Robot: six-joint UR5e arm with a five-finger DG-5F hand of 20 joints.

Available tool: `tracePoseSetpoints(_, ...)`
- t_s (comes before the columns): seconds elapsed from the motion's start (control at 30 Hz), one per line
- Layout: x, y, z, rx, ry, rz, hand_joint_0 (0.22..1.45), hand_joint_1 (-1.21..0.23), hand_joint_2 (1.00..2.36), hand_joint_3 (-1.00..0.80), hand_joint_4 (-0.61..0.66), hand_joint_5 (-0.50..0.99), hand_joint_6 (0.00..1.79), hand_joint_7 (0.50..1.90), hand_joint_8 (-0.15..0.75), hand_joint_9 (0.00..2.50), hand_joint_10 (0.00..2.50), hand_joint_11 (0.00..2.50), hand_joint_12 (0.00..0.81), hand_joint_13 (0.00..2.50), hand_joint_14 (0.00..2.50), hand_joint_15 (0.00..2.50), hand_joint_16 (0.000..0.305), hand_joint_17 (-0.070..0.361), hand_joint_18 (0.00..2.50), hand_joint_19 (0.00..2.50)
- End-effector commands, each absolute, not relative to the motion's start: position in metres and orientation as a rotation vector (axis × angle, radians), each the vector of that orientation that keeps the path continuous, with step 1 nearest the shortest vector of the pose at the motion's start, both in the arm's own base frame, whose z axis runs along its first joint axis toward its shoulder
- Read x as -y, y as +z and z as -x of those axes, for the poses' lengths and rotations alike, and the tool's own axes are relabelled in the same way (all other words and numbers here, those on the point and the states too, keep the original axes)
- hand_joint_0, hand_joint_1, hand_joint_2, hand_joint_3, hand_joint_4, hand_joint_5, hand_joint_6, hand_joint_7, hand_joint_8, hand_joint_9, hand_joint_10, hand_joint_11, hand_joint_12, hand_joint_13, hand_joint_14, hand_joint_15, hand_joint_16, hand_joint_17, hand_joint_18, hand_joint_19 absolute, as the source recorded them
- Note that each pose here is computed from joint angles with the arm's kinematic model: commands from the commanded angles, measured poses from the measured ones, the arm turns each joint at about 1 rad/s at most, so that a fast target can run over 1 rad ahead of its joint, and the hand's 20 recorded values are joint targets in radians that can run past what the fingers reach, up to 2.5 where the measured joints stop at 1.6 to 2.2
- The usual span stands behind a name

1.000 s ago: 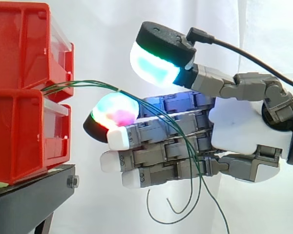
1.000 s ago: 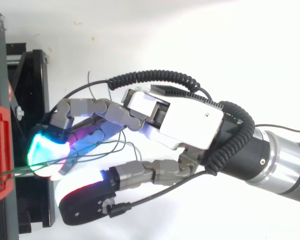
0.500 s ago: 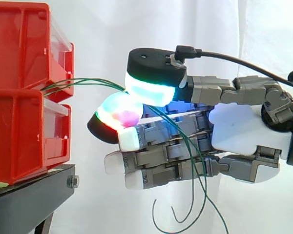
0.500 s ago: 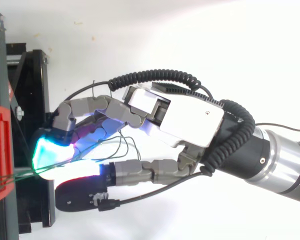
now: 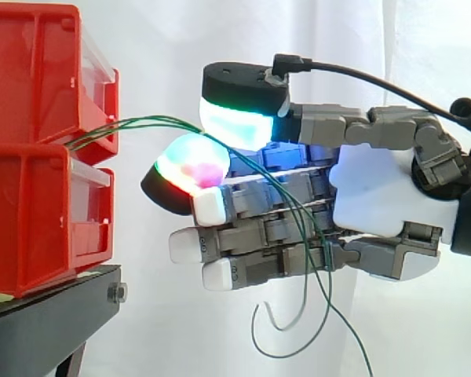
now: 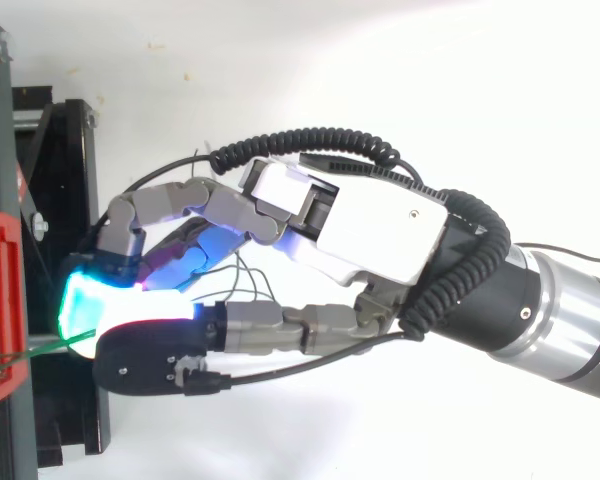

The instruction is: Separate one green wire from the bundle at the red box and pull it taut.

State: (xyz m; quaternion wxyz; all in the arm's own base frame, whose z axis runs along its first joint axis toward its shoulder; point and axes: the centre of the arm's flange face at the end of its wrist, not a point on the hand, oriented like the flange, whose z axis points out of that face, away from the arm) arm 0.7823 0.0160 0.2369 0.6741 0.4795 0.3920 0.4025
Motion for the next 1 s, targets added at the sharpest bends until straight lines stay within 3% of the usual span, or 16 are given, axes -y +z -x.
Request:
tracePoseSetpoints(0.0,-0.016,0.238,-0.783,-0.882,0.905,-1.078,0.59,-0.63,1.02,-0.03,0.26,-0.16,0.87,1.13,0.385,0.97,0.02,0.56,0.461,0.88,0.01,0.38,0.066,0.150,0.83,0.36)
tracePoseSetpoints(0.37,-0.019,0.238,-0.782,-0.884,0.902,-1.080,0.61,-0.70,1.03,-0.13,0.23,-0.18,0.89,1.08,0.357,0.93,0.02,0.64,0.430,0.86,0.01,0.42,0.060,0.136,0.79,0.41)
tracePoseSetpoints(0.47,-0.021,0.237,-0.782,-0.887,0.903,-1.080,0.58,-0.69,1.02,-0.32,0.25,-0.18,0.89,1.06,0.358,0.96,0.02,0.65,0.430,0.87,0.02,0.42,0.061,0.137,0.80,0.41)
tracePoseSetpoints(0.63,-0.024,0.234,-0.781,-0.898,0.897,-1.089,0.56,-0.65,1.01,-0.40,0.24,-0.18,0.83,1.04,0.355,1.00,0.02,0.65,0.431,0.95,0.02,0.47,0.062,0.140,0.81,0.41)
tracePoseSetpoints(0.97,-0.029,0.233,-0.779,-0.864,0.948,-1.139,0.62,-0.72,1.03,-0.18,0.19,-0.19,0.87,1.10,0.354,1.04,0.03,0.77,0.424,0.98,0.02,0.50,0.061,0.138,0.81,0.42)
